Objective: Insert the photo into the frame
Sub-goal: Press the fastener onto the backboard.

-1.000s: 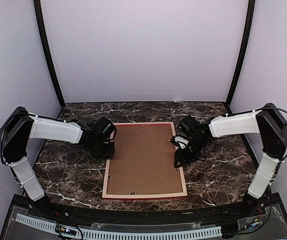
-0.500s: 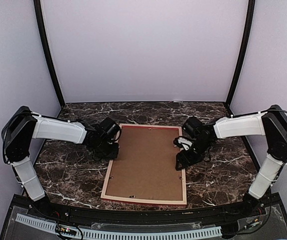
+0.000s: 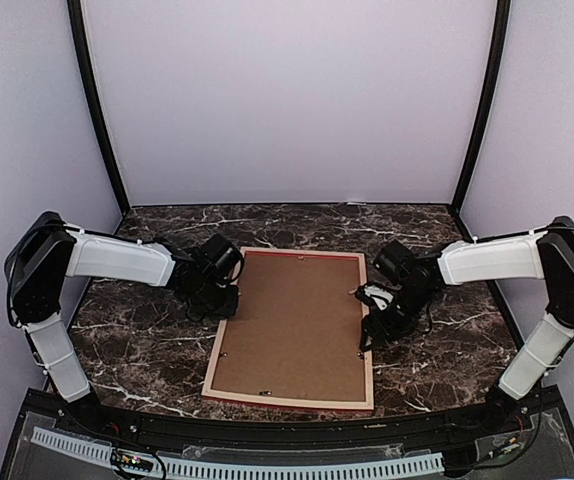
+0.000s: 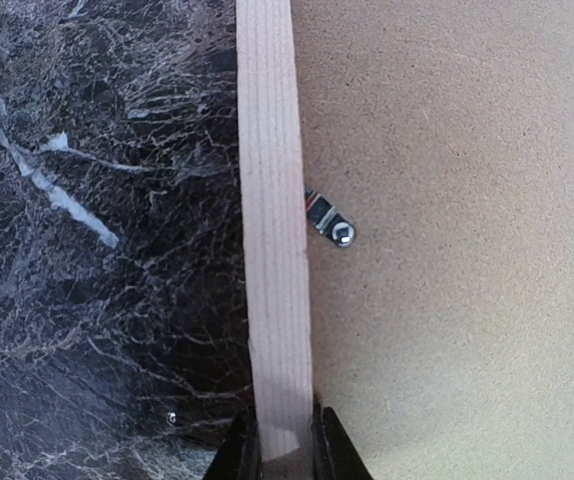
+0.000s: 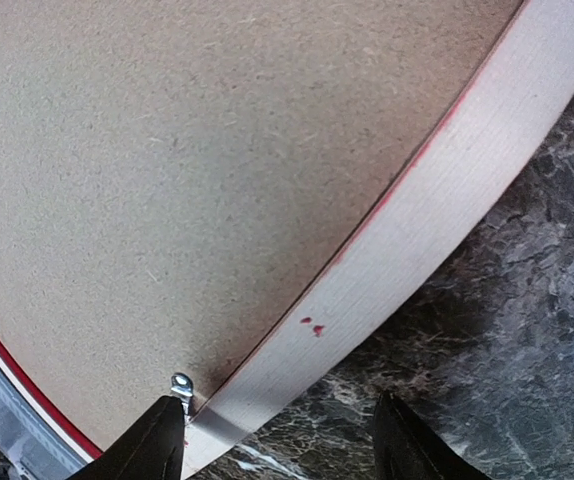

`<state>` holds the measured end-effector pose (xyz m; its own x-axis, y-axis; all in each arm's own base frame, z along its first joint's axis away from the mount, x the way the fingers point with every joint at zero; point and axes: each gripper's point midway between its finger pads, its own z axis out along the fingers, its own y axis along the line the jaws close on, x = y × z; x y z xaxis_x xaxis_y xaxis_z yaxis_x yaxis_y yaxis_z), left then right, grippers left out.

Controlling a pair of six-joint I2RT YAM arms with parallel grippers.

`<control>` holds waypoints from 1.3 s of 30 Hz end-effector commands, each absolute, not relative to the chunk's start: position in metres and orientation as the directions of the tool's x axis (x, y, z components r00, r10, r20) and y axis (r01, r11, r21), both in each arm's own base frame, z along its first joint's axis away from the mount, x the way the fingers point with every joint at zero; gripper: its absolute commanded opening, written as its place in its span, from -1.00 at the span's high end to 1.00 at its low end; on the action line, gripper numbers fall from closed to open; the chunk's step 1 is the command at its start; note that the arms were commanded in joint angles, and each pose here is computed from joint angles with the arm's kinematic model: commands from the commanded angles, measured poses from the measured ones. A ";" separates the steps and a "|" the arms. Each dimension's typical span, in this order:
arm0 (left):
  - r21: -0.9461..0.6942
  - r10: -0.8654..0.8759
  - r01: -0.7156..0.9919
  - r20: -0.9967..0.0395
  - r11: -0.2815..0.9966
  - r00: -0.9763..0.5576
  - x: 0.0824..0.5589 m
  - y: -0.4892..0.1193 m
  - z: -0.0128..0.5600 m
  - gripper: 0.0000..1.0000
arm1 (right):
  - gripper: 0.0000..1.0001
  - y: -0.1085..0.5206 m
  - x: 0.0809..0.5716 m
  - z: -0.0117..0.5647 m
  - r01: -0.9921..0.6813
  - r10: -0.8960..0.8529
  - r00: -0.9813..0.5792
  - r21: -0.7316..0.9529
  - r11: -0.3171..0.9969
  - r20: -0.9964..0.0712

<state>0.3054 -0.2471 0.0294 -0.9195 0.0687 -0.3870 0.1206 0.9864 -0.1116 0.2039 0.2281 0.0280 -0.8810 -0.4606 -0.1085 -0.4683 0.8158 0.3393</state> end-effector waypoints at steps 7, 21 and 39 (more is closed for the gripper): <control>-0.070 0.126 0.156 -0.313 0.985 -0.941 0.289 -0.243 0.011 0.99 | -0.28 0.233 0.184 0.019 -0.499 -0.508 -0.859 0.321 0.805 -0.063; -0.067 0.128 0.157 -0.311 0.985 -0.942 0.289 -0.242 0.011 0.99 | -0.11 0.228 0.183 0.010 -0.517 -0.527 -0.850 0.222 0.826 -0.020; -0.064 0.133 0.160 -0.312 0.985 -0.941 0.289 -0.242 0.011 0.99 | 0.09 0.240 0.194 0.019 -0.550 -0.546 -0.834 0.193 0.812 -0.078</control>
